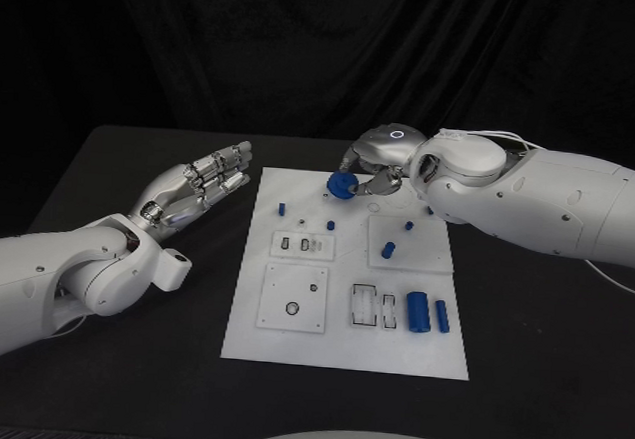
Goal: Assemble the parts on the task board
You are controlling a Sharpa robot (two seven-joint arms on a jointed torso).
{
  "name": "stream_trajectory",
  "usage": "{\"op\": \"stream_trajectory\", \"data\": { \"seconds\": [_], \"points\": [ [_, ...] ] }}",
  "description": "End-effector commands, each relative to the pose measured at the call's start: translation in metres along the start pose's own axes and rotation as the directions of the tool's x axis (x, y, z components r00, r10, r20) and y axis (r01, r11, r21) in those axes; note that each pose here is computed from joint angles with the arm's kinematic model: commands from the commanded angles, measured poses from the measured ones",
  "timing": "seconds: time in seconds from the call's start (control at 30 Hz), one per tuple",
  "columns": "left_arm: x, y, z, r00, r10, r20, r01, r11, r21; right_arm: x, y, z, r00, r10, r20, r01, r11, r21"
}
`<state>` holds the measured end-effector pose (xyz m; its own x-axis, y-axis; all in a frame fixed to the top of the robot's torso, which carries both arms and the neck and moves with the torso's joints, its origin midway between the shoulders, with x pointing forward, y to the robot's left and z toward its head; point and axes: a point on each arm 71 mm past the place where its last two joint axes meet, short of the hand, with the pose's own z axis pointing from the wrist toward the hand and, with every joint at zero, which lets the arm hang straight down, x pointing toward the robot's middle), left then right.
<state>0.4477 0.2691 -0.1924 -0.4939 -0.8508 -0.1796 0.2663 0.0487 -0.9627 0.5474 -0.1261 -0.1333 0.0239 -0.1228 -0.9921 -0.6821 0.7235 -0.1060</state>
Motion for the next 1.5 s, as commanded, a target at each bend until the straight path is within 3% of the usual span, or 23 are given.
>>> {"op": "stream_trajectory", "data": {
  "seconds": [0.03, 0.33, 1.5],
  "points": [
    [0.0013, -0.0098, 0.0008, 1.000, -0.003, -0.012, 0.005, 0.991, 0.131, 0.004, 0.003, 0.004, 1.000, -0.003, -0.024, 0.003, 1.000, -0.003],
    [0.0021, -0.0091, 0.0021, 1.000, -0.005, -0.016, 0.007, 0.992, 0.128, 0.008, 0.007, 0.013, 0.999, -0.005, -0.053, 0.005, 1.000, 0.002],
    [0.0030, -0.0087, 0.0030, 1.000, -0.008, -0.020, 0.010, 0.992, 0.125, 0.014, 0.018, 0.026, 0.992, -0.007, -0.127, 0.008, 1.000, 0.010]
  ]
}}
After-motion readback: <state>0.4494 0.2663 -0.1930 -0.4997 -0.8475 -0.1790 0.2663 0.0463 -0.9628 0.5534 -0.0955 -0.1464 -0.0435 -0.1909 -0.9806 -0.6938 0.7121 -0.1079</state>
